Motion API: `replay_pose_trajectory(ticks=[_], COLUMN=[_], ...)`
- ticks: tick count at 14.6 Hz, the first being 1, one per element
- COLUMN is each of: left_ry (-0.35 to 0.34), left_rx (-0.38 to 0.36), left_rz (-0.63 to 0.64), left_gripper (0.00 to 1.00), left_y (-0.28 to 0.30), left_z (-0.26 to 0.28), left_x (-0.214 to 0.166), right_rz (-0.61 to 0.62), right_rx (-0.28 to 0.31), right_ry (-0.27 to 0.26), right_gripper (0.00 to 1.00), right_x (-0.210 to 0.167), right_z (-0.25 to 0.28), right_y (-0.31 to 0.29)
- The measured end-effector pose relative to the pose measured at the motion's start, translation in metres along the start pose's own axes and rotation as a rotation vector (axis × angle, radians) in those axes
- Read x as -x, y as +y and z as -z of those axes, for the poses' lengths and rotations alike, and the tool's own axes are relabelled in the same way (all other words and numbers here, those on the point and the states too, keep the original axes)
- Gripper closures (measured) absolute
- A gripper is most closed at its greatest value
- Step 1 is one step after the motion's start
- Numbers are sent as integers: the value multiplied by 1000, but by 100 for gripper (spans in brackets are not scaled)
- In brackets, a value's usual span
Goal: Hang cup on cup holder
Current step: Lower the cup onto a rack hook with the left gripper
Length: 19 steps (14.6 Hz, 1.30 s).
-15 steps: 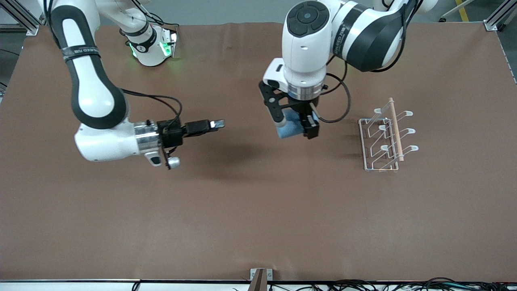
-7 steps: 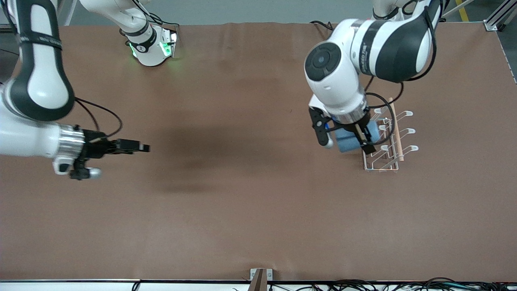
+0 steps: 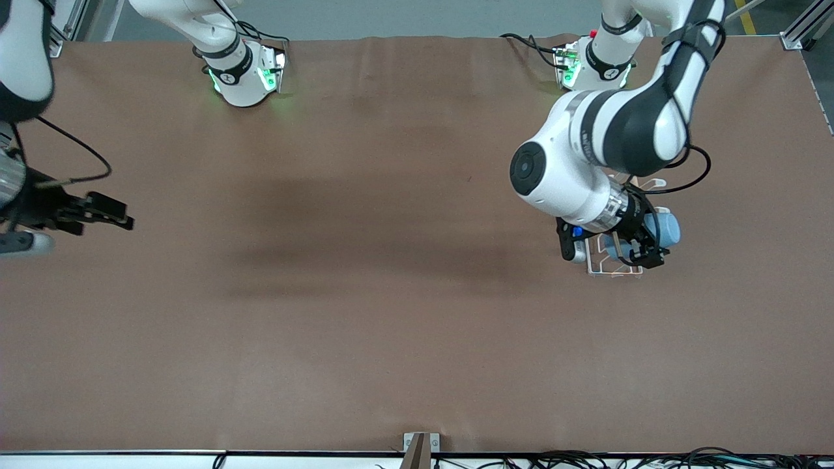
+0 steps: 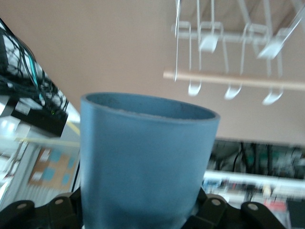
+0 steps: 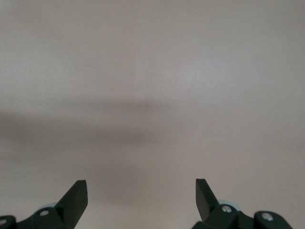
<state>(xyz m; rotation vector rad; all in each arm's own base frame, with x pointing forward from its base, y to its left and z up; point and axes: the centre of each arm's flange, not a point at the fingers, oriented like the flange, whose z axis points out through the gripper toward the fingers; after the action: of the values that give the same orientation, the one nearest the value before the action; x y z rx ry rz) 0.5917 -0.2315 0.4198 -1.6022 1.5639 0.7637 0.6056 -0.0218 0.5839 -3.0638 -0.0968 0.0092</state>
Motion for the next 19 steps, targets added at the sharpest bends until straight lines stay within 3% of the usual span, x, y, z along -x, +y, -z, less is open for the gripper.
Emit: replay_pose_trajectory(ticks=[5, 8, 12, 19], left_ry=[-126, -152, -184, -226], left_rx=[-6, 10, 35, 62], left_rz=[-82, -104, -117, -84], left_gripper=[25, 25, 25, 25], left_y=[16, 27, 29, 36], left_z=[-33, -47, -64, -87], left_x=[-30, -43, -49, -83], right_rz=[-56, -62, -60, -61], right_rx=[40, 38, 77, 85], right_ry=[-5, -12, 4, 43], right_gripper=[0, 0, 0, 1], right_x=[19, 22, 32, 47], right_z=[56, 63, 80, 78], right_y=[35, 37, 22, 17])
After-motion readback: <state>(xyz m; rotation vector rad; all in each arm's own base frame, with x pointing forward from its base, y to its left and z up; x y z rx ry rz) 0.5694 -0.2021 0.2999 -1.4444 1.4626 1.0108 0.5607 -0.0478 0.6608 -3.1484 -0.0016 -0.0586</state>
